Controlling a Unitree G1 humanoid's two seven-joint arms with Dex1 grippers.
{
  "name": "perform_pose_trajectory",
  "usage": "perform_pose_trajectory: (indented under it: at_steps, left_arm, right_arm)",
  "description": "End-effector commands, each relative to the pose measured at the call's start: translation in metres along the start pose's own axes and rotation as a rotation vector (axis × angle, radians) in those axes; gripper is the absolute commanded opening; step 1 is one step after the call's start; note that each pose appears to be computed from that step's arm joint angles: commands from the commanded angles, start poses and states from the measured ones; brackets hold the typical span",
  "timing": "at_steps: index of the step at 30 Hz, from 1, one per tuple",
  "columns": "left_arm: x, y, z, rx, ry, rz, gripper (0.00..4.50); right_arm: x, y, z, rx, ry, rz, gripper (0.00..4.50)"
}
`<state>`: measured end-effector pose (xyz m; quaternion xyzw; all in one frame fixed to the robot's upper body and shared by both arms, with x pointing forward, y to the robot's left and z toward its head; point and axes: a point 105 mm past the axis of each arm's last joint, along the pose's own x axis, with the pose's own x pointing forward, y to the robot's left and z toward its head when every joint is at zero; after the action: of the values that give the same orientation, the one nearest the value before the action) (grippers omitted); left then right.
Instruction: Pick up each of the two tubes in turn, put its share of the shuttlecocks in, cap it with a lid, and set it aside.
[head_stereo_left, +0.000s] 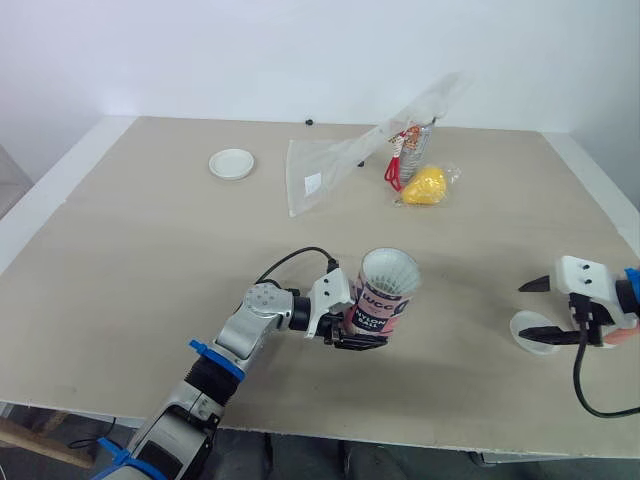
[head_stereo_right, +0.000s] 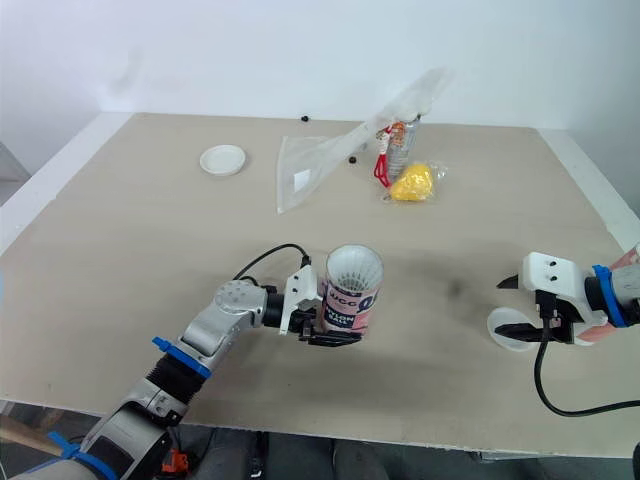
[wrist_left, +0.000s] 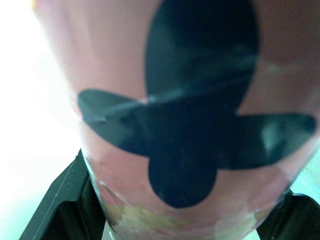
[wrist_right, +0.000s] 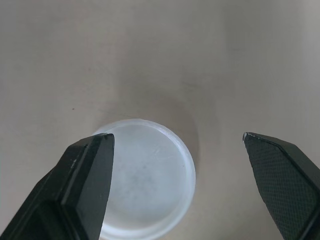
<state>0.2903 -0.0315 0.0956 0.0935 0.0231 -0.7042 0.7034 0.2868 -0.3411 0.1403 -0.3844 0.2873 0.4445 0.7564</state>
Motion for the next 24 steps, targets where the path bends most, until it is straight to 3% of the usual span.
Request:
perform_pose_trajectory:
  at_steps: [1,21,23,24]
  left_arm:
    - [0.0,0.001,0.013,0.056,-0.023,0.004,3.19]
    - [-0.005,0.008,0.01,0.046,0.003,0.041,3.19]
    - [-0.005,0.008,0.01,0.046,0.003,0.043,3.19]
    - [-0.004,0.009,0.01,0.046,0.004,0.044,3.19]
  right_arm:
    - [-0.002,-0.009,-0.003,0.024,0.008,-0.035,4.43]
    - [0.009,-0.003,0.0,-0.025,0.051,0.089,4.43]
    - [0.009,-0.002,-0.002,-0.037,0.071,0.1,3.57]
    - [0.009,-0.001,-0.003,-0.041,0.076,0.103,3.37]
